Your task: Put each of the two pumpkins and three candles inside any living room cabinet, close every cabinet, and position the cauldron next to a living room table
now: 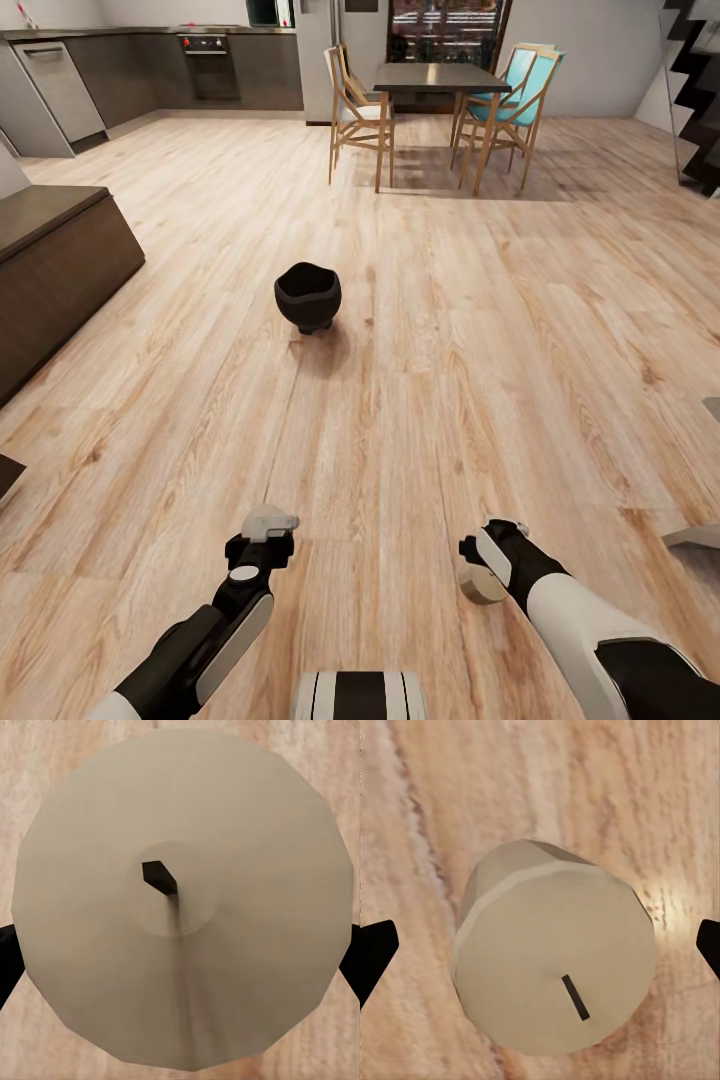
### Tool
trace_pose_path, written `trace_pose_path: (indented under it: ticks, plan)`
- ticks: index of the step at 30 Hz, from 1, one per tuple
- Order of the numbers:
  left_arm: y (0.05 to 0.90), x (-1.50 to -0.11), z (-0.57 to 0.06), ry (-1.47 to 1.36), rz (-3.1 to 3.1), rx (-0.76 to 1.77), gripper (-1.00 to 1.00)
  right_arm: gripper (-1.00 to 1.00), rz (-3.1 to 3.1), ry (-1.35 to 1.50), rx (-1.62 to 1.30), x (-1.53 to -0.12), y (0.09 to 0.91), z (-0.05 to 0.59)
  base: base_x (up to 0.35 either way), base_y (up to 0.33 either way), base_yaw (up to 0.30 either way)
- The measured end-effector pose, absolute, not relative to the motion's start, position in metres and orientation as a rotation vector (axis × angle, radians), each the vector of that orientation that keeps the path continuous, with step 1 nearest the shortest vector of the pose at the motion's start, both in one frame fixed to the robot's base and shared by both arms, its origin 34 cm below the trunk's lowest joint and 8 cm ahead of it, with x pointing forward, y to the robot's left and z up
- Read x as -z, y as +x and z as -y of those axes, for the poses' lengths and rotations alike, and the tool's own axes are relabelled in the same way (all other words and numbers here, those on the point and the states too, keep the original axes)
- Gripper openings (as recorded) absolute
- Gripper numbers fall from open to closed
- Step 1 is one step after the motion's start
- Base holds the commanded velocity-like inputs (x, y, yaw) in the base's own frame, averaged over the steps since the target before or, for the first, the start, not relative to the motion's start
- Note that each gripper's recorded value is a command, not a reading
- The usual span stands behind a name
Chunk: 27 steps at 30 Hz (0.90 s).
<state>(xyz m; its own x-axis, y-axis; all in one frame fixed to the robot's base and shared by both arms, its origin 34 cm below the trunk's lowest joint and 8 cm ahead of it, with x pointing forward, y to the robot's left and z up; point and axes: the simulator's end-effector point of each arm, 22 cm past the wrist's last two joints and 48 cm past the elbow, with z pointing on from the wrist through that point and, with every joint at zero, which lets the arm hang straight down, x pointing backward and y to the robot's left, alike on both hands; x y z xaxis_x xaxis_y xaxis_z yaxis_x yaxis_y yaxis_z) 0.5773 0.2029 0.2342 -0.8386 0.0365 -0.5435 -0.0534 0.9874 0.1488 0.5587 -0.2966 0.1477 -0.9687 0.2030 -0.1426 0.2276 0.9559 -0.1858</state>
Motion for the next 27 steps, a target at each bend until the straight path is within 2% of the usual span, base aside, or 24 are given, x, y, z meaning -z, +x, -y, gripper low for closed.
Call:
trace_pose_path:
  ticks: [27]
  plan:
    - [0.566, -0.212, -0.203, -0.007, -2.597, -0.212, -1.0, 1.0, -3.016, 0.323, 0.328, -0.119, 0.534, 0.3, 0.0, 0.0, 0.0]
